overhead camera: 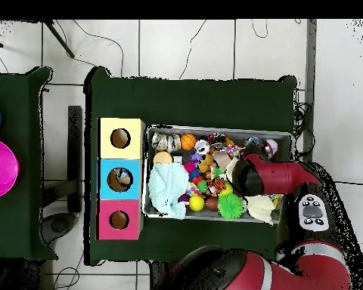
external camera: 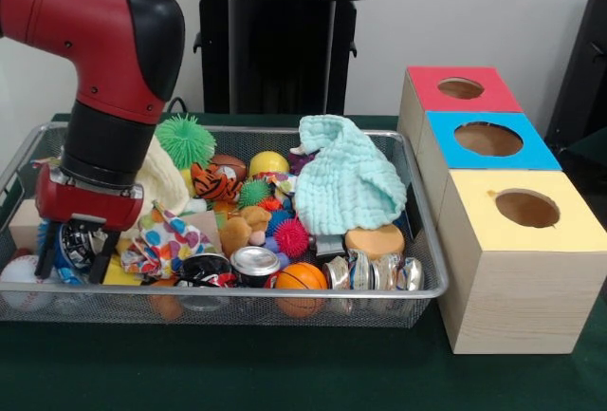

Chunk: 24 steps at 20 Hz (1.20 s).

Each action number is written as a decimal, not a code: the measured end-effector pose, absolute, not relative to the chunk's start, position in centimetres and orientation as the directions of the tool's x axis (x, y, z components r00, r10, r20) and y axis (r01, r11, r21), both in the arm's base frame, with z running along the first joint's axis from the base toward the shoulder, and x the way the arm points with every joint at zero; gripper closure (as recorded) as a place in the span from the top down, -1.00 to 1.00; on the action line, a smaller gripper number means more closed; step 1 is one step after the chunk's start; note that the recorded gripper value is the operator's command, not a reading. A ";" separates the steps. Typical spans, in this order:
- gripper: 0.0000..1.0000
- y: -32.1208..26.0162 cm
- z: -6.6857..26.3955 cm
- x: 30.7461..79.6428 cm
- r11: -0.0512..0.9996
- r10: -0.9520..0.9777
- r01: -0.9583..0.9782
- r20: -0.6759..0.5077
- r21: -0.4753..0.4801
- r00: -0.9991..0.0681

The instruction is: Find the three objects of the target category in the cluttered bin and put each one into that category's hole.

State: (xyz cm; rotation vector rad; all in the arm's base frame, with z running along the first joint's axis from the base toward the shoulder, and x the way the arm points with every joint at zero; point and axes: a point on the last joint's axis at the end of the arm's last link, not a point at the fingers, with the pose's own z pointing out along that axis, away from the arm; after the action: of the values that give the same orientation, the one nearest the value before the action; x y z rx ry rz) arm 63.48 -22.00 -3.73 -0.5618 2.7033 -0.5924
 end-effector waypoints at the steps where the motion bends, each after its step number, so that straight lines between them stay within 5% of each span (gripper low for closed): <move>1: 1.00 -22.0 -3.7 63.5 0.837 -0.437 -0.305 -0.218 -0.454 -0.873; 8: 1.00 -22.2 -3.8 63.3 0.843 -0.431 -0.296 -0.234 -0.449 -0.871; 9: -1.00 -22.3 -3.8 63.3 0.845 -0.427 -0.292 -0.238 -0.448 -0.872; 24: -1.00 -22.5 -3.9 62.9 0.851 -0.425 -0.280 -0.271 -0.445 -0.863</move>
State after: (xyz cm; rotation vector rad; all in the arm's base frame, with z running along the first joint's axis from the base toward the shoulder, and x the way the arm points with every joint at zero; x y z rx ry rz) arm 62.95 -22.52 -3.90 -0.5265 2.6646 -0.5624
